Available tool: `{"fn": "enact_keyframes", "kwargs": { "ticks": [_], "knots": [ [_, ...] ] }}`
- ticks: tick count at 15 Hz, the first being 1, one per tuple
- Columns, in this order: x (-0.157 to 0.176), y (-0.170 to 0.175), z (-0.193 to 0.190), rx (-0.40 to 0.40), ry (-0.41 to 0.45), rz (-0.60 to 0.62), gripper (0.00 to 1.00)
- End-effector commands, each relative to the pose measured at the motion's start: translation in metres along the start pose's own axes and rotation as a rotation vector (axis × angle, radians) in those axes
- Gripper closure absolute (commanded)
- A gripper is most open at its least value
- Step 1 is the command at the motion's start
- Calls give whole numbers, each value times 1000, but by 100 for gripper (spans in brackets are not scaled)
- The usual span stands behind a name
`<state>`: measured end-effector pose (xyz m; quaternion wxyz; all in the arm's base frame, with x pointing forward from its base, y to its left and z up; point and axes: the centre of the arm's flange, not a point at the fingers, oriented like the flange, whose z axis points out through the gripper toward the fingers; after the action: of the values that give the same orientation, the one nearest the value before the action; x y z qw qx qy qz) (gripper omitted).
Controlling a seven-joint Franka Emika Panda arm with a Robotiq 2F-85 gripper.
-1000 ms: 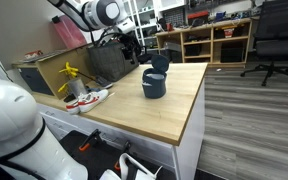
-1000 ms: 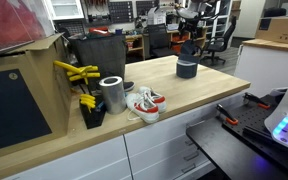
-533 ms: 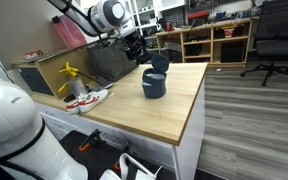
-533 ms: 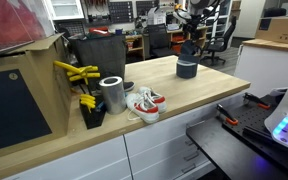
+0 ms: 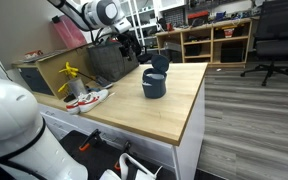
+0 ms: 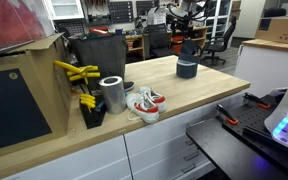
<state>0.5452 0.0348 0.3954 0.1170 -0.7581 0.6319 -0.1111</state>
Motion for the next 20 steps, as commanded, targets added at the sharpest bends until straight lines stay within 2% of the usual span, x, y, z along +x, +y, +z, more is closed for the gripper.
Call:
{"fn": "enact_keyframes", "kwargs": {
  "ticks": [1,10,17,20],
  "knots": [
    [24,-7,-12,-43,-65,-190,0],
    [70,-9,-21,-170,-187,-698,0],
    [70,-12,-17,-222,-283,-1079,0],
    [66,-16,-12,-229,-298,-1224,0]
  ]
}}
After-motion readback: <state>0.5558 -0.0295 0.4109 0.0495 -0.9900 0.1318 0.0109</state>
